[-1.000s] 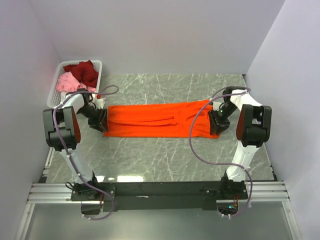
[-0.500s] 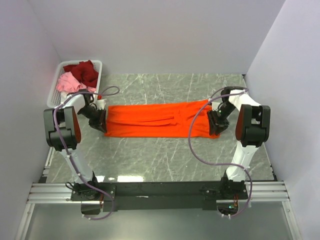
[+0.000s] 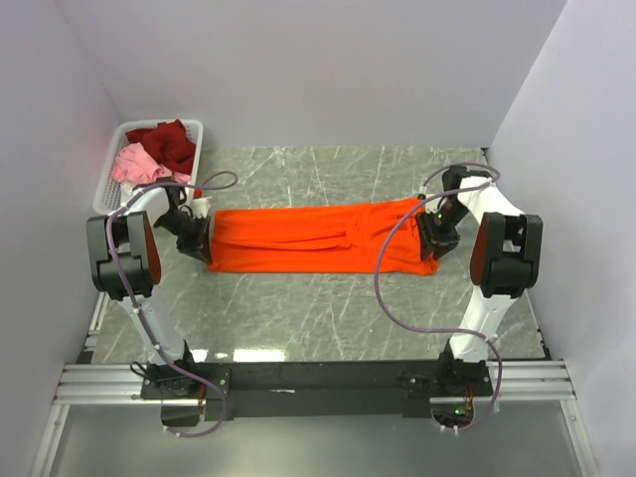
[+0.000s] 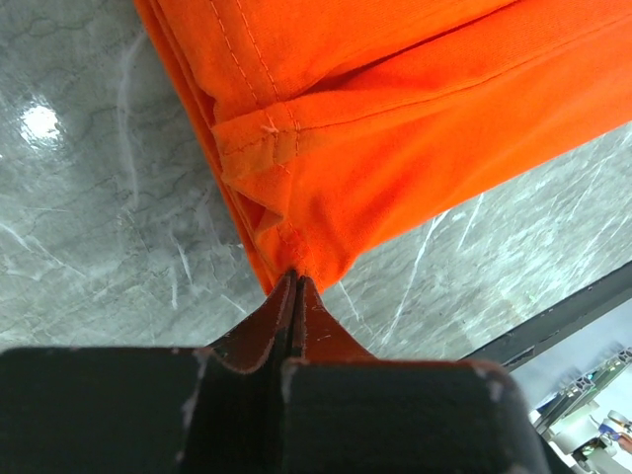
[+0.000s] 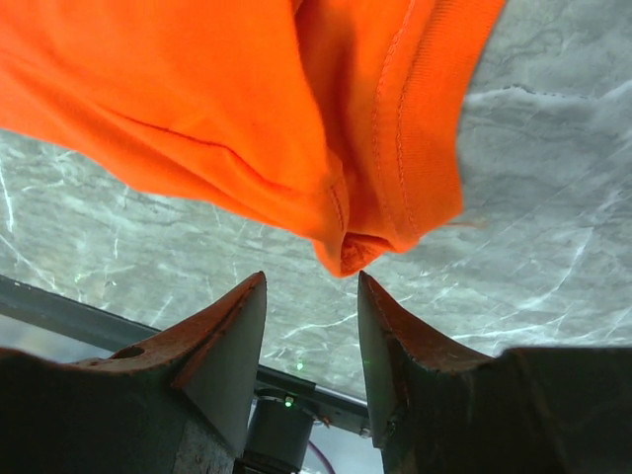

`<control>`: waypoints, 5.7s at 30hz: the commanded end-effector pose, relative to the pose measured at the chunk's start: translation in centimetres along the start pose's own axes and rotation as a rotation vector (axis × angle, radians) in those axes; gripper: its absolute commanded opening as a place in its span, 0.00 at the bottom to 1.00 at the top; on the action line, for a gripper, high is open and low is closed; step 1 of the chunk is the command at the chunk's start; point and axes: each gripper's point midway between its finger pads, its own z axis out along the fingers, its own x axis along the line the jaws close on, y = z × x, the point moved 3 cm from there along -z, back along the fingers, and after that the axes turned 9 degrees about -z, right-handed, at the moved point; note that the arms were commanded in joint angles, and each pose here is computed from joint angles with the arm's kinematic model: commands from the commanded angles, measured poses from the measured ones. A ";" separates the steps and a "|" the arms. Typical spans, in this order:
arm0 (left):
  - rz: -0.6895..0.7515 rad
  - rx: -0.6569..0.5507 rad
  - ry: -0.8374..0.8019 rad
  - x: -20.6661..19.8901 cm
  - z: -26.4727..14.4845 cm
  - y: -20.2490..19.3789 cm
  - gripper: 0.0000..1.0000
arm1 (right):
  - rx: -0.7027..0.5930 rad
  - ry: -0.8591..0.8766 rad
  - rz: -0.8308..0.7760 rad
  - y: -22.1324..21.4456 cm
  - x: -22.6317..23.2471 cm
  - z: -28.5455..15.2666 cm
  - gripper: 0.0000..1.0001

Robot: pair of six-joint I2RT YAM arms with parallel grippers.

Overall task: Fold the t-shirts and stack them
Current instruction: Fold the tshirt

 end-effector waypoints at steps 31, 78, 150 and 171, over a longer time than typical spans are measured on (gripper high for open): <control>0.023 -0.023 -0.042 -1.5 -1.8 0.2 0.00 | 0.048 0.026 0.013 0.7 -0.6 1.9 0.25; 0.344 -0.322 -0.032 -4.3 -6.8 2.6 0.40 | -0.158 -0.660 -0.056 15.0 -15.7 -3.1 0.11; 0.427 -0.271 -0.203 -12.8 -3.6 0.4 0.29 | -0.279 -0.710 -0.729 28.0 7.9 5.3 0.00; 0.826 -0.245 -0.270 -18.5 1.5 1.3 0.32 | -0.778 -0.592 -0.363 27.4 8.4 -10.5 0.06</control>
